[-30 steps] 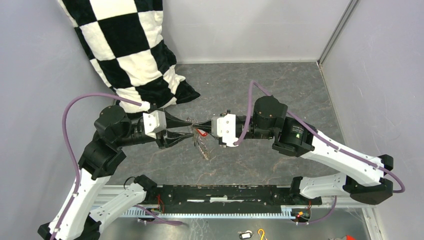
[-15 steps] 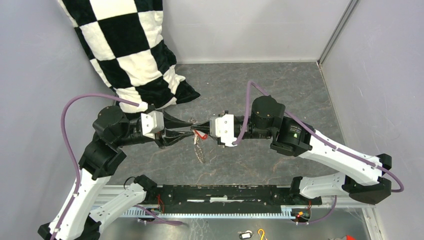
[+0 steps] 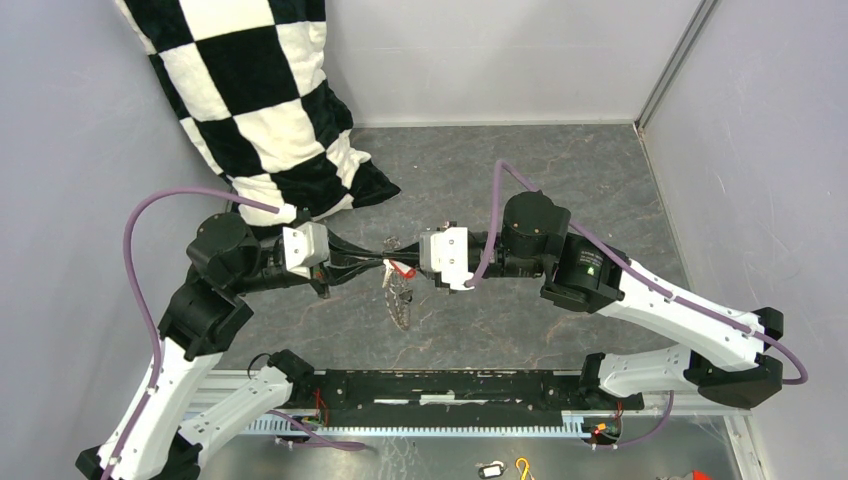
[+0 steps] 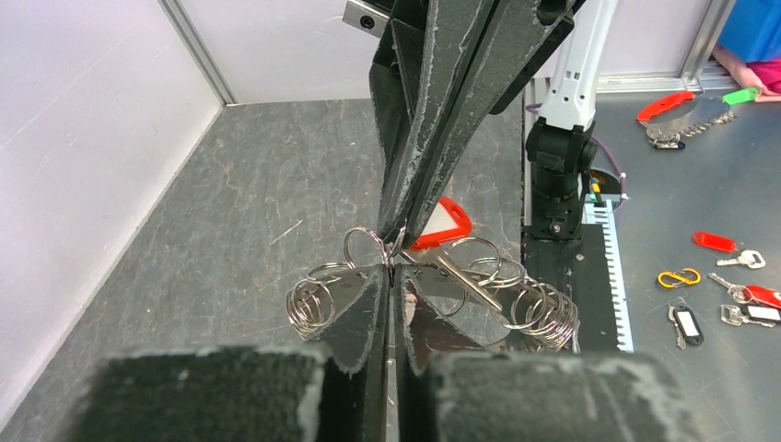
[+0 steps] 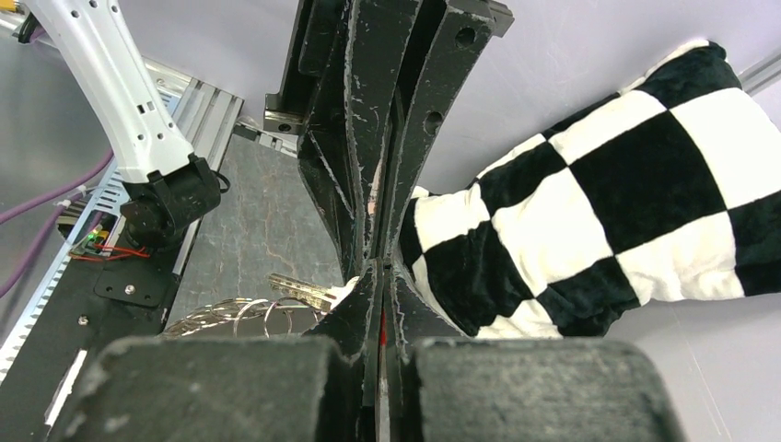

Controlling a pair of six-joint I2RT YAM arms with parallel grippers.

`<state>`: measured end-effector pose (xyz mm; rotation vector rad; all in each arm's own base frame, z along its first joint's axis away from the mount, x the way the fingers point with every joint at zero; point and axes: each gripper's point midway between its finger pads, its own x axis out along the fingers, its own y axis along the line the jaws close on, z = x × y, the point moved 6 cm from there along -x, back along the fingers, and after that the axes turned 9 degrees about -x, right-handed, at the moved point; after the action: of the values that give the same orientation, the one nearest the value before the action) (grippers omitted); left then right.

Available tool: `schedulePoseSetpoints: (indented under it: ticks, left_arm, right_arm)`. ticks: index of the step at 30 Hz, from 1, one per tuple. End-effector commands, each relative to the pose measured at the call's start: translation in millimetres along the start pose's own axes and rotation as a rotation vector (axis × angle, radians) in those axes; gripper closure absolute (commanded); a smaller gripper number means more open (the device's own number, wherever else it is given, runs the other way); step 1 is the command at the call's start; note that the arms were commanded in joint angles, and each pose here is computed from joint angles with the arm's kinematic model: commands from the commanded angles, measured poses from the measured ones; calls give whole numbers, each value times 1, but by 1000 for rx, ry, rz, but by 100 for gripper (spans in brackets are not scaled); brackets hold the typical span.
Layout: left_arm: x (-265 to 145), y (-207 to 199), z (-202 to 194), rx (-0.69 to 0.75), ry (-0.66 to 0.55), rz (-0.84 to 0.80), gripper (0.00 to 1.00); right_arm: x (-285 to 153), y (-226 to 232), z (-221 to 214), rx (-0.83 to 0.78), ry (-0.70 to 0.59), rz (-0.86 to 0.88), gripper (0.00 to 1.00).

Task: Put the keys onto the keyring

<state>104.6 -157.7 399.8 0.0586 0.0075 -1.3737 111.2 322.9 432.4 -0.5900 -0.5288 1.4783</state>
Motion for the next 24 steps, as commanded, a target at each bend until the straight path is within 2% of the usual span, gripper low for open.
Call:
schedulePoseSetpoints:
  ticks: [1, 8, 24]
  left_arm:
    - [-2, 2, 4, 28, -29, 32, 96]
    - [-4, -2, 6, 57, -79, 36, 98]
    - [-16, -4, 10, 184, -171, 97, 98]
  right_arm:
    - [-8, -17, 20, -8, -73, -101, 100]
    - [-20, -18, 6, 60, -24, -229, 100]
    - [-25, -13, -7, 250, 0, -336, 99]
